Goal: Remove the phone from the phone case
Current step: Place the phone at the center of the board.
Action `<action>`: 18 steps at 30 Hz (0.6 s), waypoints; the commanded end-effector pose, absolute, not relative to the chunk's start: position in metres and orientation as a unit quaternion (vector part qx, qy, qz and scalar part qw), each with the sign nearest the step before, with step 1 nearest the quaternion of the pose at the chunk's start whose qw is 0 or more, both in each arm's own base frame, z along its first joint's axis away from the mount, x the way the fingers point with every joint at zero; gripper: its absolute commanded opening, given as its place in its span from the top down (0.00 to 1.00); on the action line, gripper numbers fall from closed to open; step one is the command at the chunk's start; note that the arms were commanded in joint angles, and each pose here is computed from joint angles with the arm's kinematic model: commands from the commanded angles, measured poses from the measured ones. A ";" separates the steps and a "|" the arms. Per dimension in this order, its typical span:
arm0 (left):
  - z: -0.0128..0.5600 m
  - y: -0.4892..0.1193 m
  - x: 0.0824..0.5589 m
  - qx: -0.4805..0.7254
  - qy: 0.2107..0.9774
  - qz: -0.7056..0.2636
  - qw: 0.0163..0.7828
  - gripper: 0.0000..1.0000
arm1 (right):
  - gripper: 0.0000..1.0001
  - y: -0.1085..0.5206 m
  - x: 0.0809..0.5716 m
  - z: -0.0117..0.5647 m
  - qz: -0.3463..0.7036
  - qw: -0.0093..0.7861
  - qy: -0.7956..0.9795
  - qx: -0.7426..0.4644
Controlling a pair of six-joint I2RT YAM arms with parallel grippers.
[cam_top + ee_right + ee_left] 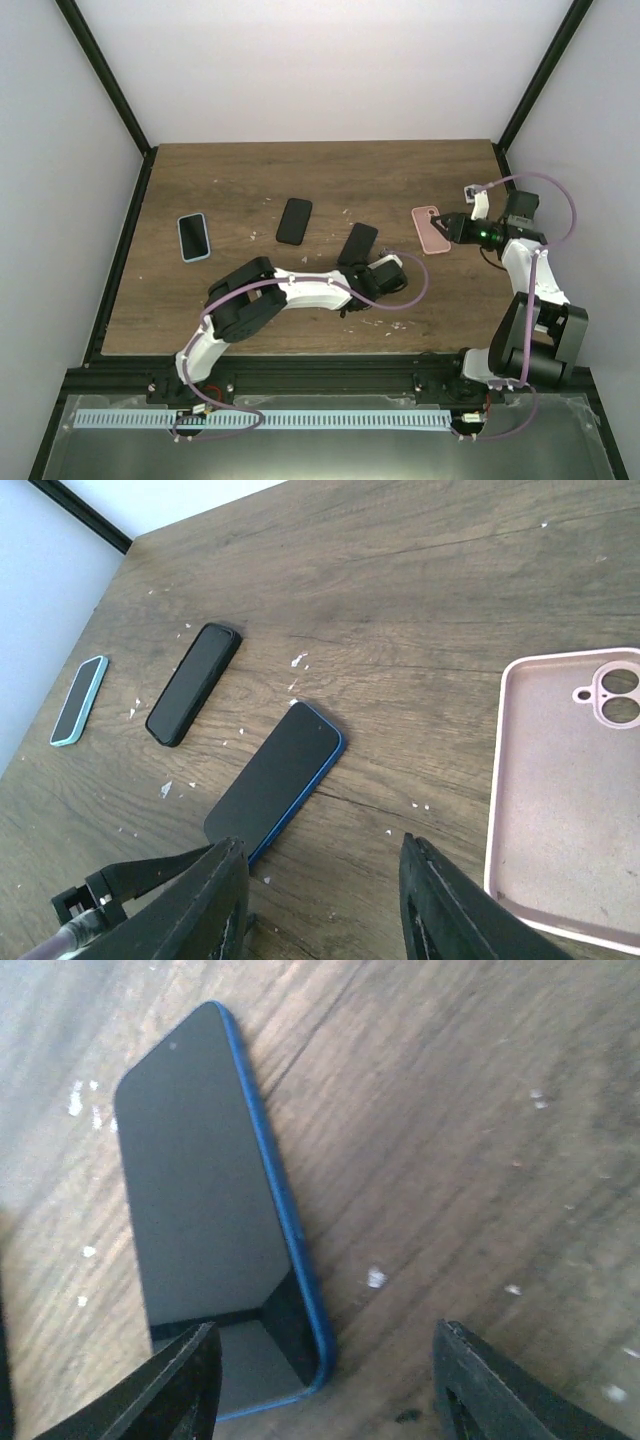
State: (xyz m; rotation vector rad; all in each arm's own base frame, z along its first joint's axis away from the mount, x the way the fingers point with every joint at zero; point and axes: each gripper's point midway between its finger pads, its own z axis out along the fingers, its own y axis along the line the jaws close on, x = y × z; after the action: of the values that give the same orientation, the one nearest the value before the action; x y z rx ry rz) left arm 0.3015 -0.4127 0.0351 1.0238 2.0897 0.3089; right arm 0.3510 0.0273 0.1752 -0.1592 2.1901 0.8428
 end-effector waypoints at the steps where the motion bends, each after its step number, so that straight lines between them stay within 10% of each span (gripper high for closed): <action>1: 0.072 -0.430 0.285 0.391 0.835 0.002 0.388 0.40 | 0.57 0.028 0.353 0.194 0.327 0.411 0.847 -0.078; 18: 0.112 -0.255 0.375 0.169 0.916 -0.070 0.358 0.08 | 0.53 0.086 0.334 0.242 0.341 0.453 0.795 -0.217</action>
State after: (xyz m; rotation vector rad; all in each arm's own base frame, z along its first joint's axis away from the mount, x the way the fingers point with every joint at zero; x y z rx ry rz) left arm 0.3580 -0.2848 0.1335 0.5256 2.2659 -0.1494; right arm 0.3396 0.0806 0.2362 -0.4471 2.0164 0.8594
